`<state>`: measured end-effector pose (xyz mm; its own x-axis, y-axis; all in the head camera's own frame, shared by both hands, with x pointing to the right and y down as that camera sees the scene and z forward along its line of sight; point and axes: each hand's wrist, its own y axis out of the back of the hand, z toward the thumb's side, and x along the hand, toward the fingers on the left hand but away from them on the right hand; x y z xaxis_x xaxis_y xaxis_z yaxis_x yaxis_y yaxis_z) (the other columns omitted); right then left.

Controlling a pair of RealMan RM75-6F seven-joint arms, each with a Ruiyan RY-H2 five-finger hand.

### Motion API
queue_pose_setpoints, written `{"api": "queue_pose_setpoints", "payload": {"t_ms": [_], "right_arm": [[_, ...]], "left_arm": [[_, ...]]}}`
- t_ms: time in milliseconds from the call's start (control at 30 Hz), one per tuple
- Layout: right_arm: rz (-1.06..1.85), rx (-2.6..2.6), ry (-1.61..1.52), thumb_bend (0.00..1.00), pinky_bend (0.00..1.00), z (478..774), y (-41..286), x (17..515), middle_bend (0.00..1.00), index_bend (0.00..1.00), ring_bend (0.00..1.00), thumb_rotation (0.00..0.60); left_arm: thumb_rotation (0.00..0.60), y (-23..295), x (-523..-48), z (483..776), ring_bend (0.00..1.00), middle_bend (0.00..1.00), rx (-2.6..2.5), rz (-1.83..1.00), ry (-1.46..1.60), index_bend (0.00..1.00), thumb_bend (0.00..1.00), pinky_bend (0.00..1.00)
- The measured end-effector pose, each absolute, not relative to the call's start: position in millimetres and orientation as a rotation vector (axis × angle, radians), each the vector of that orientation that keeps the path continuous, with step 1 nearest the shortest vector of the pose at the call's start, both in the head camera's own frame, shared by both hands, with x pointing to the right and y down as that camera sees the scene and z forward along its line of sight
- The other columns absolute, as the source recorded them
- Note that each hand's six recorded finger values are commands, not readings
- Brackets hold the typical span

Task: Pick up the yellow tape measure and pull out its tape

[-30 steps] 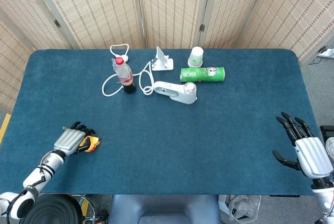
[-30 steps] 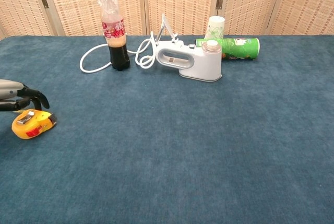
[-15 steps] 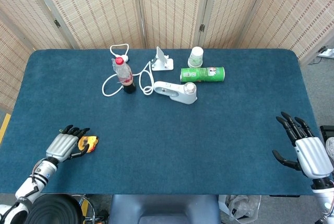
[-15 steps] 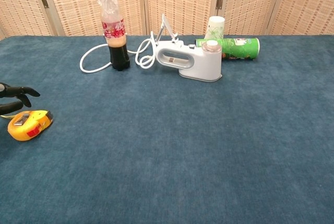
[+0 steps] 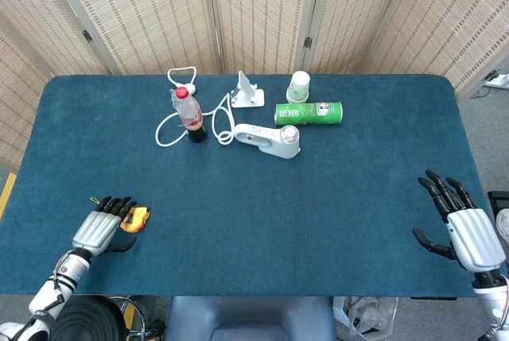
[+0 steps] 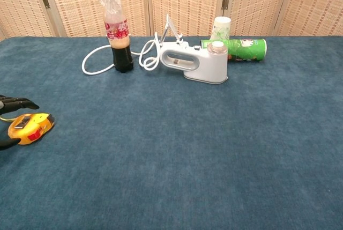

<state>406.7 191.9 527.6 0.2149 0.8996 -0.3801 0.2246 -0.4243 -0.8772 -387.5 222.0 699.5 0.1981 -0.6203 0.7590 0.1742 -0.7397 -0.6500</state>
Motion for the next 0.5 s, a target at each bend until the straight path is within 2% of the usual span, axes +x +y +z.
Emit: {"api": "queue_pose_setpoints", "payload": {"t_ms": [300,500], "right_arm": [[1.237,-1.791,-1.048,0.31,0.08,524.8,192.2,406.1,0.07,0.07,0.2,0.6],[1.242,-1.789,-1.048,0.32,0.08,524.8,192.2,405.7,0.07,0.06,0.2,0.6]], "left_arm": [[0.388,223.6,-385.3,710.8,0.09,0.06,-1.818,-1.6,0.406,0.04,0.38,0.03],[0.401,221.5,-388.8,715.2,0.12,0.09,-1.811,-1.608,0.427,0.09,0.38,0.03]]}}
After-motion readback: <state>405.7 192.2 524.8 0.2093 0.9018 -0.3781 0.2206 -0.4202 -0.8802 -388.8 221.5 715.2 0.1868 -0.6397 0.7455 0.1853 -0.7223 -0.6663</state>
